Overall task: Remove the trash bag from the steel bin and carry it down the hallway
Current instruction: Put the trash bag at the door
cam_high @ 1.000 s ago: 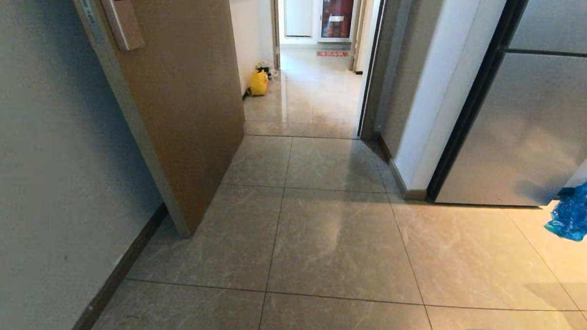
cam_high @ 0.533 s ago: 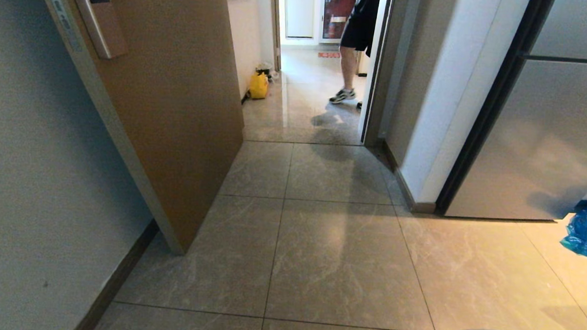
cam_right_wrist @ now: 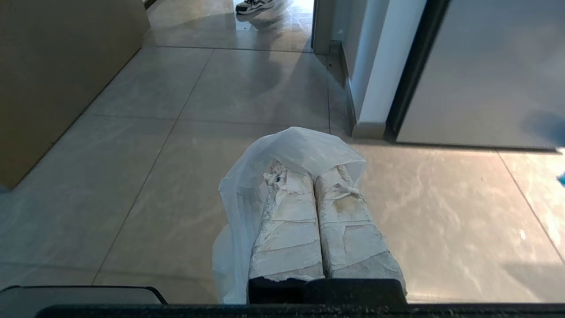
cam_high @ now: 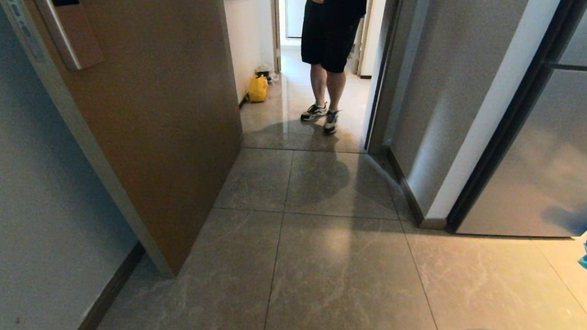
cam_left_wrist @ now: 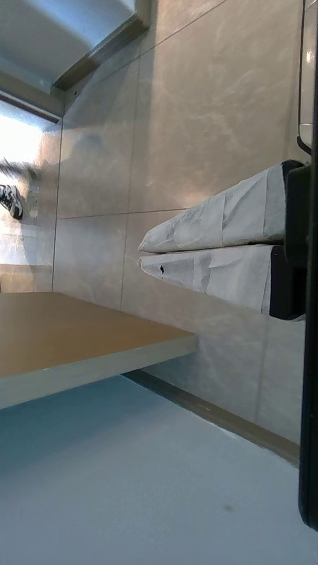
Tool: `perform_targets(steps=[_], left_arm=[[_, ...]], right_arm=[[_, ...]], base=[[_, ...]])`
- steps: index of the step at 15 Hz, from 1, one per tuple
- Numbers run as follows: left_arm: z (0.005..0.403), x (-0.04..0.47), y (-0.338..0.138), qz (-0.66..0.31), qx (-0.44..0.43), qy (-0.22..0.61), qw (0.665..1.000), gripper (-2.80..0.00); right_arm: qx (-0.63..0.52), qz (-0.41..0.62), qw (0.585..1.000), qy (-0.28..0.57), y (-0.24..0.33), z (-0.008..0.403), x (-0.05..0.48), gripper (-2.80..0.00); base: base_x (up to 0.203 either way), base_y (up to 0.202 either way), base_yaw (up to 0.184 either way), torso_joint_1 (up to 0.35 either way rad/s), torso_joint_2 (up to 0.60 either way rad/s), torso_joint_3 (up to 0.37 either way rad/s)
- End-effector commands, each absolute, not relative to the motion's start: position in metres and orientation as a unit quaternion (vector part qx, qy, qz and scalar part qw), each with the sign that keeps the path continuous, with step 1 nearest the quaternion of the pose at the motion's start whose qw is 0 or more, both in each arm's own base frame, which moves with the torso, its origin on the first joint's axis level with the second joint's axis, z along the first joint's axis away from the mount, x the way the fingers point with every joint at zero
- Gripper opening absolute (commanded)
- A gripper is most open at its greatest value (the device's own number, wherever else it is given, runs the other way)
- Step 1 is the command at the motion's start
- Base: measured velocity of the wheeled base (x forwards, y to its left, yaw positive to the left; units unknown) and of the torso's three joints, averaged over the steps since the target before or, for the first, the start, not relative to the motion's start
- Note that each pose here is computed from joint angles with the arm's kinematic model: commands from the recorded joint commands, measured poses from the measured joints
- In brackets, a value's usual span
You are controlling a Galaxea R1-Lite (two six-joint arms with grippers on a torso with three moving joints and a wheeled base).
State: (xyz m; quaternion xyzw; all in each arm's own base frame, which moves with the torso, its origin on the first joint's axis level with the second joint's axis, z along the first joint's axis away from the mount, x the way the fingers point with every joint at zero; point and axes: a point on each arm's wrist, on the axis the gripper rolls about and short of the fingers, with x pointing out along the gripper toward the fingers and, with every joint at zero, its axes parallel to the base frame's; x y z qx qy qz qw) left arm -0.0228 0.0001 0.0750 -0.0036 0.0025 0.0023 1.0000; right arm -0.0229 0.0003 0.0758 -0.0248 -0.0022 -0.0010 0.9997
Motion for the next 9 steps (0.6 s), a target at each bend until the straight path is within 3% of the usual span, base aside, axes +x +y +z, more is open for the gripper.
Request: perform_targets(steps=[1, 9], left_arm=[[0.075, -0.0228, 0.0001, 0.002, -0.004, 0.002, 1.0, -2.8], [0.075, -0.0228, 0.0001, 0.002, -0.004, 0.002, 1.0, -2.8]], right_arm=[[-0.025, -0.001, 1.0, -0.002, 0.0003, 0.0758, -0.0228, -2.8], [-0.025, -0.001, 1.0, -0.002, 0.0003, 0.0758, -0.0228, -2.8]], base=[[0.194, 0.0, 0.0, 0.001, 0.0, 0.001], [0.192, 0.0, 0.001, 0.002, 0.0, 0.004]])
